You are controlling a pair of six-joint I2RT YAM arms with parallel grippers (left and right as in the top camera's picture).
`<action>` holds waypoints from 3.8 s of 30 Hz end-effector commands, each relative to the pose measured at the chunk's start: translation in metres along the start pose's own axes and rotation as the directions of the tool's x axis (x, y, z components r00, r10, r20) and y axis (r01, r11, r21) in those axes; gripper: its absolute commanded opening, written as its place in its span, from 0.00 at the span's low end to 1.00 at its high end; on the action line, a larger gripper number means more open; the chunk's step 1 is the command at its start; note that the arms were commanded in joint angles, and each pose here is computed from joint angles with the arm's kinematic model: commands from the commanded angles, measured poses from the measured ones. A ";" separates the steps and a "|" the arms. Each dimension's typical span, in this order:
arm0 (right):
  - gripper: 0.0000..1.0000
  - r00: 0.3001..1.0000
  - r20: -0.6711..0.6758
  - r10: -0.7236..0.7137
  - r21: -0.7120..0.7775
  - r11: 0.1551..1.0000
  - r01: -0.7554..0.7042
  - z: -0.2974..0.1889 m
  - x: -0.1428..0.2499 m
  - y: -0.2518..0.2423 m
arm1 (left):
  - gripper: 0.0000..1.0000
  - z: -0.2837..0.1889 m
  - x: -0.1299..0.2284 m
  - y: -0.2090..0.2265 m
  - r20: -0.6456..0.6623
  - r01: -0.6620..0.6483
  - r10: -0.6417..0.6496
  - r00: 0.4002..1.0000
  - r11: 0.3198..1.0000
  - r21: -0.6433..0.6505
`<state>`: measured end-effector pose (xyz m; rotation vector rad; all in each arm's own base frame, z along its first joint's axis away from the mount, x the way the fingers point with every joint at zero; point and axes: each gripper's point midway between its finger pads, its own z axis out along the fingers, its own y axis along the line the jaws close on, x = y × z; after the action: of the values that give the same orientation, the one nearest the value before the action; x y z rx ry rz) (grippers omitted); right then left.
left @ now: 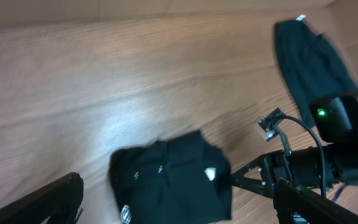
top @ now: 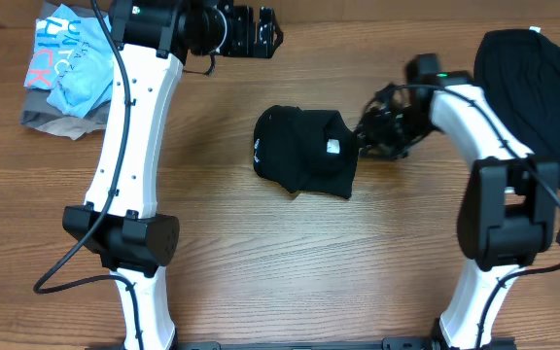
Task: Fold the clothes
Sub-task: 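Grasp the folded black shirt bundle with the left gripper and lift it, then carry the folded shirt with the left gripper onto the clothes stack top-left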
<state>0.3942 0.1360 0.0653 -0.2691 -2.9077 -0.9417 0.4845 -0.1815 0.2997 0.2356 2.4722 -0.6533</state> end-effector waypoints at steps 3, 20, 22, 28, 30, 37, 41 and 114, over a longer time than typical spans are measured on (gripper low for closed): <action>0.44 0.988 0.095 0.124 0.166 0.976 -0.138 0.015 -0.002 0.013 | 1.00 0.013 0.018 0.010 -0.059 -0.030 0.025 0.998 0.995 -0.100; 0.04 0.968 0.074 0.239 0.459 0.854 -0.246 -0.011 0.038 -0.041 | 1.00 0.032 0.041 0.025 -0.142 -0.035 0.015 0.990 0.990 -0.135; 0.04 0.968 0.084 0.237 0.505 0.827 -0.246 -0.009 0.041 -0.055 | 1.00 0.033 0.043 0.026 -0.148 -0.033 0.013 0.989 0.990 -0.136; 0.50 0.968 0.096 0.233 0.498 0.831 -0.249 0.009 0.041 -0.070 | 1.00 0.034 0.044 0.027 -0.152 -0.033 0.012 0.988 0.990 -0.137; 0.67 0.969 0.103 0.226 0.488 0.837 -0.247 0.003 0.037 -0.070 | 1.00 0.034 0.044 0.027 -0.152 -0.040 0.019 0.988 0.990 -0.136; 0.91 0.952 0.260 0.160 0.352 0.903 -0.248 -0.078 -0.004 -0.044 | 1.00 0.041 0.051 0.006 -0.171 -0.090 0.070 0.983 0.990 -0.106; 0.95 0.919 0.357 0.170 0.266 0.924 -0.274 -0.126 -0.021 -0.051 | 1.00 0.052 0.062 -0.027 -0.196 -0.143 0.128 0.972 0.988 -0.062; 0.89 0.879 0.445 0.174 0.197 0.938 -0.286 -0.173 -0.043 -0.105 | 1.00 0.203 0.160 0.063 -0.651 -0.564 0.379 0.658 0.821 -0.092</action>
<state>0.4169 -0.0591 0.1389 -0.9413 -3.2048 -0.4890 0.4746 -0.2143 0.0521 1.0494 2.8681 0.0451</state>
